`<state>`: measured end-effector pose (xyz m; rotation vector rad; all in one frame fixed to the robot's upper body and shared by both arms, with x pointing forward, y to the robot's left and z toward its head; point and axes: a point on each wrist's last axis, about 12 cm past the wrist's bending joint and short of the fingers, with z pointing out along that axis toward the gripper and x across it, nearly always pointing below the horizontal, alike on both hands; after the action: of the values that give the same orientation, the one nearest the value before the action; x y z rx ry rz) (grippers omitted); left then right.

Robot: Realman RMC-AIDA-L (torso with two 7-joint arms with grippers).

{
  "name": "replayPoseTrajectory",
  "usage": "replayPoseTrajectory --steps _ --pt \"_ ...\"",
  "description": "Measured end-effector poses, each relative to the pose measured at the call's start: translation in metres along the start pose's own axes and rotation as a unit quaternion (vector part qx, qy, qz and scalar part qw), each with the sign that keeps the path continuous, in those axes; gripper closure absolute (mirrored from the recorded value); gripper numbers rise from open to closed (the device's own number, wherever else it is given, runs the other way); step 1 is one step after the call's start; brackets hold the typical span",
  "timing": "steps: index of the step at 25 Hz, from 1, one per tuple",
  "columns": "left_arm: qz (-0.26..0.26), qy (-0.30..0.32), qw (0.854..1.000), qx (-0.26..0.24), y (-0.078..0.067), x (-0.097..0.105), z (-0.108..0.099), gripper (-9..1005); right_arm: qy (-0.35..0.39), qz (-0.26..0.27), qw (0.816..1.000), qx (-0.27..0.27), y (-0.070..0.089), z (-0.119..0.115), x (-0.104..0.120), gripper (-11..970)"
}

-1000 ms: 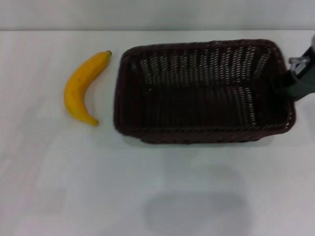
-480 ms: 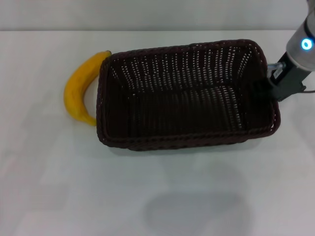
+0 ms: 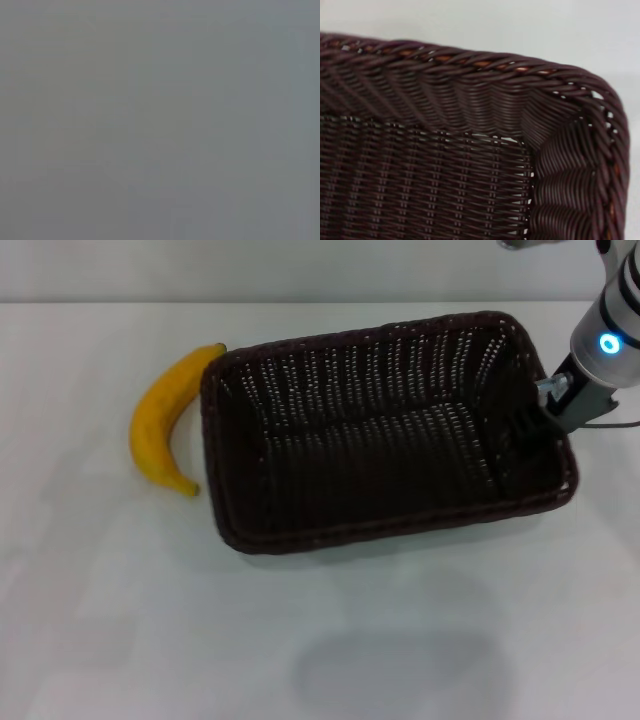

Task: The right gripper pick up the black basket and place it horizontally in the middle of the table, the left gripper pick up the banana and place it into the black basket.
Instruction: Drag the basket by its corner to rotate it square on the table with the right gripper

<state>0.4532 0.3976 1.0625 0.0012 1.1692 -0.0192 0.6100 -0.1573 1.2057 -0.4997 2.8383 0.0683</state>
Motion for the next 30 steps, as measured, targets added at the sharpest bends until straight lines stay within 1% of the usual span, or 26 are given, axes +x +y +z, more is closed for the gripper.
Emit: replayPoseTrajectory --steps 2,5,11,17,21,23,26,30 --pt "0.001 0.0 1.0 -0.001 0.001 0.0 -0.001 299 0.002 -0.019 0.999 0.025 -0.001 0.001 0.0 808" --pt "0.002 0.001 1.0 -0.003 0.002 0.0 -0.002 299 0.015 -0.021 0.998 0.049 -0.006 0.003 0.001 806" --pt "0.002 0.0 1.0 -0.005 0.002 0.0 -0.001 299 0.027 -0.017 0.998 0.045 -0.008 0.003 0.004 802" --pt "0.001 -0.001 1.0 -0.003 0.0 0.0 0.001 299 0.038 -0.007 0.999 0.023 -0.004 0.003 0.004 798" --pt "0.0 -0.002 1.0 -0.002 -0.002 0.001 0.001 299 0.042 -0.003 0.999 0.014 -0.001 0.004 0.005 686" --pt "0.0 -0.002 1.0 -0.002 -0.002 0.001 0.001 299 0.041 -0.001 0.999 0.0 0.004 0.002 0.005 630" --pt "0.0 -0.002 1.0 -0.003 -0.002 0.001 0.001 299 0.037 0.005 0.999 -0.012 0.008 -0.001 0.002 523" --pt "0.0 -0.001 1.0 -0.003 -0.002 0.001 0.0 299 0.034 0.009 0.999 -0.016 0.008 -0.004 0.001 369"
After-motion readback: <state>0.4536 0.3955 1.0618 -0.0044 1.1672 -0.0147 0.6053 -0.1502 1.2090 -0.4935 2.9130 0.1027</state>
